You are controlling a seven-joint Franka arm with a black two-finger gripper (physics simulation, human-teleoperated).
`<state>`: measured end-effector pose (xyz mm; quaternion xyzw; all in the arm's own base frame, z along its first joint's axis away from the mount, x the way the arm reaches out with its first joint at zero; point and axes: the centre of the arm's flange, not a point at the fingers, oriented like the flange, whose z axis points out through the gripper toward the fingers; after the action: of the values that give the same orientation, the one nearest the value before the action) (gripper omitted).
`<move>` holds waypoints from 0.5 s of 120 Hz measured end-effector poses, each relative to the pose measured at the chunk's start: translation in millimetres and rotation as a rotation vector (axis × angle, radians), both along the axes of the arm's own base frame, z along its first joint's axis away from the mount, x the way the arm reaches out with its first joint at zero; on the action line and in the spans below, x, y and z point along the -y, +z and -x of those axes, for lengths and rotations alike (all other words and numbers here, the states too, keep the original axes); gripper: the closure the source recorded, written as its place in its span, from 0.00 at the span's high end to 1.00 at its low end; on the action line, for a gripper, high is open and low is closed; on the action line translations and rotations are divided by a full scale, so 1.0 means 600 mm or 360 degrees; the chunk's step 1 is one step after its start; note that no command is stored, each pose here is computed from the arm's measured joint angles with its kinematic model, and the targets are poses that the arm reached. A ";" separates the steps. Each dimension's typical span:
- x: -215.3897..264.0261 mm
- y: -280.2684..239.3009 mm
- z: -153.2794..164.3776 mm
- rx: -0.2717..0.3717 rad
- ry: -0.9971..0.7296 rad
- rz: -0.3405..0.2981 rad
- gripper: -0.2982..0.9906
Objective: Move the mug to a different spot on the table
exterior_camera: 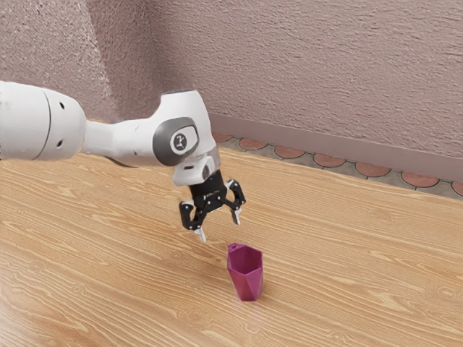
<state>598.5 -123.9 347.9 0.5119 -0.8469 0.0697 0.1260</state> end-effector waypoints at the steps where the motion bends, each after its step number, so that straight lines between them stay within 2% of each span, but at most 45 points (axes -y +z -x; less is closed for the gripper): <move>1: 0.001 -0.002 0.000 0.0000 -0.0006 0.0003 0.77; 60: 0.051 -0.109 -0.001 -0.0053 -0.0240 0.0115 0.77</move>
<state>598.9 -154.3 282.4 0.4427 -0.8778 0.0820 0.1634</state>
